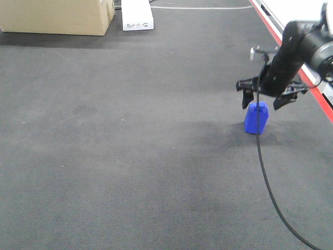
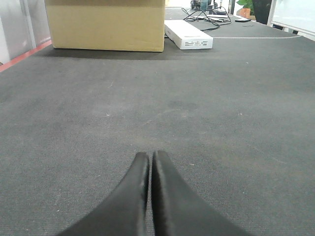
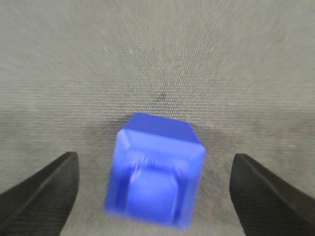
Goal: Pour parts from conveyor to right shelf
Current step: 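Lower the open right gripper over the blue block, then close the right gripper on the blue block and lift it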
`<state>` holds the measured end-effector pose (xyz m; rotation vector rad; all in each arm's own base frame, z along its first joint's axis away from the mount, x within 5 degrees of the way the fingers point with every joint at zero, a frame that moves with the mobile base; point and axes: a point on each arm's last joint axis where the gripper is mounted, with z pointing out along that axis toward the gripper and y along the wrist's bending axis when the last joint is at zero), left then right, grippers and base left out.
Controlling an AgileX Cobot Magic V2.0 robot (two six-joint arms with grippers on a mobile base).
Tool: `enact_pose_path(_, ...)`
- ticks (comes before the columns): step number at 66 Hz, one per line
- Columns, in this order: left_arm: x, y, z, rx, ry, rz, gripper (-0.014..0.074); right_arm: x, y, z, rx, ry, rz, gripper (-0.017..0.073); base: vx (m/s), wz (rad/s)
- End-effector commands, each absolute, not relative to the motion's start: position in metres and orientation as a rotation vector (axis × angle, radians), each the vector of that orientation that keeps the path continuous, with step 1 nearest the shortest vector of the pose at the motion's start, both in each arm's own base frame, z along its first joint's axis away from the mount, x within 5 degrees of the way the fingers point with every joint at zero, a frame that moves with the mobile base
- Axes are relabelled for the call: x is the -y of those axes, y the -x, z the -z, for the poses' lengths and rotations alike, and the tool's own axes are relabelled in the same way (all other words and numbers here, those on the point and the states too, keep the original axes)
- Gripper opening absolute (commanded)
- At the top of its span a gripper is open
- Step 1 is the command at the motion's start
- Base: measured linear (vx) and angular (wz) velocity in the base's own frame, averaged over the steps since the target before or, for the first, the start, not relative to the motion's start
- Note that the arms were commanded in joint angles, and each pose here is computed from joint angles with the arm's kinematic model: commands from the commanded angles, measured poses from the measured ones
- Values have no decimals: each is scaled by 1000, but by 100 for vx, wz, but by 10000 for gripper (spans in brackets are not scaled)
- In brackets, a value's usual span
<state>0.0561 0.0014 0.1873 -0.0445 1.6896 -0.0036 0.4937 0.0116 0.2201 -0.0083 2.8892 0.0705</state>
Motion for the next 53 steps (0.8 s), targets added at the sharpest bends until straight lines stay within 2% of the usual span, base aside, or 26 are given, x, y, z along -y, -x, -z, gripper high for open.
enact_pose_path(1, -1, -55, -201, -1586, 56, 16, -6, -7, -494, -252, -2778, -11, -59, 588, 0, 0)
enact_pose_path(15, -1, -55, -201, -1586, 56, 16, -6, -7, -500, -234, -2794, -49, -65, 586, 0, 0)
enact_pose_path(22, -1, -55, -201, -1586, 56, 16, -6, -7, -503, -234, -2771, -49, -65, 552, 0, 0)
enact_pose_path(29, -1, -55, -201, -1586, 56, 16, -6, -6, -505, -235, -2751, -57, -56, 461, 0, 0)
enact_pose_path(34, -1, -55, -201, -1586, 56, 16, -6, -4, -505, -235, -2749, -61, -34, 357, 0, 0)
enact_pose_path(40, -1, -55, -201, -1586, 56, 16, -6, -3, -504, -234, -2754, -55, -31, 209, 0, 0)
enact_pose_path(47, -1, -55, -201, -1586, 56, 16, -6, -4, -503, -234, -2768, -38, -32, -6, 0, 0)
enact_pose_path(53, -1, -55, -201, -1586, 56, 16, -6, -4, -501, -240, -2762, -38, -32, -10, 0, 0)
